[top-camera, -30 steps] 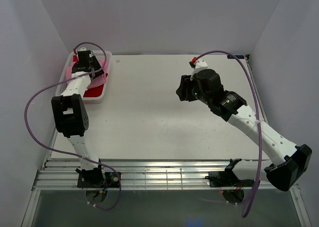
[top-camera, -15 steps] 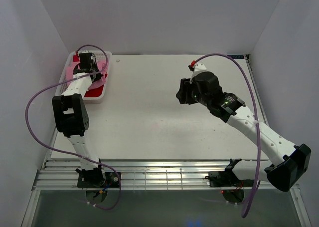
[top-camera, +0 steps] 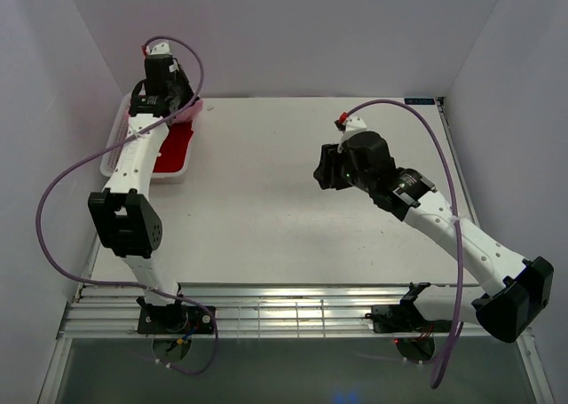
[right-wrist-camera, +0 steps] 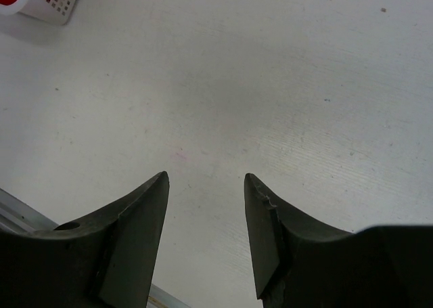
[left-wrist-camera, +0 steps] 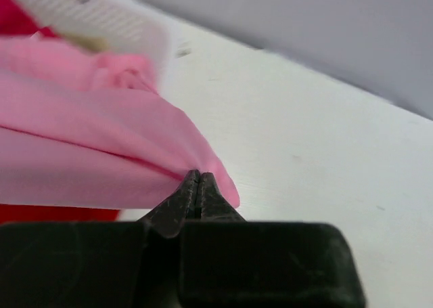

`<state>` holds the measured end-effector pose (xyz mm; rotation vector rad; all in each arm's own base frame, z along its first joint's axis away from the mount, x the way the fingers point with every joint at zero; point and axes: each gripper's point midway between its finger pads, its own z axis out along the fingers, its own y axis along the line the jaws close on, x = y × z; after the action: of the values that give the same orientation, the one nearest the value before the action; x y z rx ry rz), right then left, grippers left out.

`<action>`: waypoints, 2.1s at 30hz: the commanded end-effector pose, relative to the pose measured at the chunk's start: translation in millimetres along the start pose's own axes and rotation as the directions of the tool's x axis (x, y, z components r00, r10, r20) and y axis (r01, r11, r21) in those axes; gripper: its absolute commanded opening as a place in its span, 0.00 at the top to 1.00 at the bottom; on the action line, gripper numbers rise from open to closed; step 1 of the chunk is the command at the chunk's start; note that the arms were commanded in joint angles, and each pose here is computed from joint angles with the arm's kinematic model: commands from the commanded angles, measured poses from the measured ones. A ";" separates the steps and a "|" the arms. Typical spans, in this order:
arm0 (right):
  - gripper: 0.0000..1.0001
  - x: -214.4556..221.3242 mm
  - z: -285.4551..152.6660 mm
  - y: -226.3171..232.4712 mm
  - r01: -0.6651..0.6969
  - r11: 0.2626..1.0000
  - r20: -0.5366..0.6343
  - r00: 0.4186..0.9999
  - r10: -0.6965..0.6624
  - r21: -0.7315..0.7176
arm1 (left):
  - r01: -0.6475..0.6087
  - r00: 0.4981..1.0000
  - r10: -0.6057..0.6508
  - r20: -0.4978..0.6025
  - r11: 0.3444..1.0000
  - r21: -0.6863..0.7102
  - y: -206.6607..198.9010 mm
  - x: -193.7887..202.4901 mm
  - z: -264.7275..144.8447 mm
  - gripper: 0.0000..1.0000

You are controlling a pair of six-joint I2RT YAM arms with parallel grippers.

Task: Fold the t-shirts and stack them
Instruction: Grab crumpled tshirt from bin with the left arm, then move the tshirt to the center of the board, then flatten out the tshirt

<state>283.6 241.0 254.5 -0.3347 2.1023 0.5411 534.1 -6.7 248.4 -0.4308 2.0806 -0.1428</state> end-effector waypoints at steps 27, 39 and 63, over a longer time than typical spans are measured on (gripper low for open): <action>0.18 13.7 9.8 -27.4 -0.053 0.988 0.008 0.999 0.052 0.143 | -0.003 0.851 0.261 -0.456 0.870 0.493 -106.2 271.3 -104.0 0.60; 0.25 101.5 65.7 -78.4 0.018 0.945 -0.204 0.978 0.052 0.327 | -0.036 0.905 0.240 -0.352 0.867 0.498 -151.5 243.6 -93.1 0.54; 0.33 96.8 143.3 -129.9 -0.063 0.980 -0.246 0.963 0.109 0.187 | -0.167 0.883 0.330 -0.333 0.886 0.433 -211.1 250.8 -11.9 0.35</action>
<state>372.3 170.3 50.5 -0.1555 2.4883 0.2270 456.2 -298.9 93.3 0.1111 2.4316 -0.6036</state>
